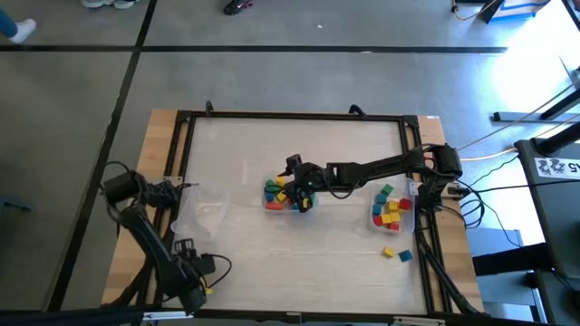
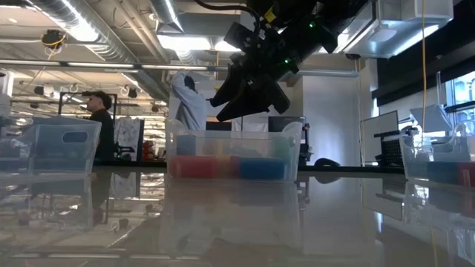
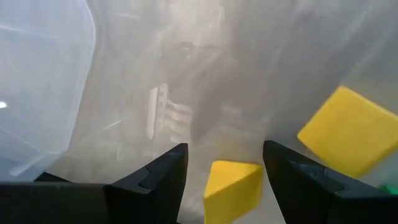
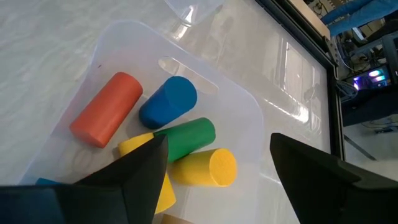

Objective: Sort blocks by size
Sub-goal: Put the yellow triangular block into the left transparent bin

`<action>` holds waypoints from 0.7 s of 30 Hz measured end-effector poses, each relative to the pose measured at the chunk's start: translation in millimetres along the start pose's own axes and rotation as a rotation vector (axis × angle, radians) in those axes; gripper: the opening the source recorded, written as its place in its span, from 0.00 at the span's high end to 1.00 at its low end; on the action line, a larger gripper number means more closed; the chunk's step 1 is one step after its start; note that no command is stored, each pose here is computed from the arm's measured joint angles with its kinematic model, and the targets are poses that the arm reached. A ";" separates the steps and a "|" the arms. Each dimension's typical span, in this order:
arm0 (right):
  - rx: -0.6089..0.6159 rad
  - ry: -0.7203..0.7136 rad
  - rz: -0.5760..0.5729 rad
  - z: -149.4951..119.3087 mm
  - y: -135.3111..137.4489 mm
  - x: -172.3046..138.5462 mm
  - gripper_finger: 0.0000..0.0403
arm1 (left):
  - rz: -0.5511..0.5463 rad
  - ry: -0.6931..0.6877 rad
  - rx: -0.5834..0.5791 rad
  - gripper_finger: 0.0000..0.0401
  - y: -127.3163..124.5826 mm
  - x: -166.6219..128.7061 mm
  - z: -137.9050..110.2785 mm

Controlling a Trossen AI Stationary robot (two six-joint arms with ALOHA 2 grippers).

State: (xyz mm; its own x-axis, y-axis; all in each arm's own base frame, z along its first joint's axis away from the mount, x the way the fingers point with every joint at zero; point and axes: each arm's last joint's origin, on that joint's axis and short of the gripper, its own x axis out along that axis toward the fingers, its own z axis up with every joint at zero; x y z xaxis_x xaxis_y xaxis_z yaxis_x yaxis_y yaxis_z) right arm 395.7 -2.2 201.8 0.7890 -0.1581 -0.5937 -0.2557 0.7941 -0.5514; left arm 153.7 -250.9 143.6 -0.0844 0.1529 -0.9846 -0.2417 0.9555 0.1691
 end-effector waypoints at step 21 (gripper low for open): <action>0.000 0.000 0.000 0.0 0.0 0.0 0.29 | -0.144 0.113 -0.738 0.48 15.5 -39.0 -9.0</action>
State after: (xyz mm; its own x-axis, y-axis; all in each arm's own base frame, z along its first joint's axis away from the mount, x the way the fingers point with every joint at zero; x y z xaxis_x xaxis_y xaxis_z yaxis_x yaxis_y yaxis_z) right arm 395.7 -2.2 201.8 0.7891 -0.1578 -0.5937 -0.2560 0.7941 -0.5512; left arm 144.6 -244.3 185.1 -0.0920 -0.0249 -0.9954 -0.8383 0.5414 0.0639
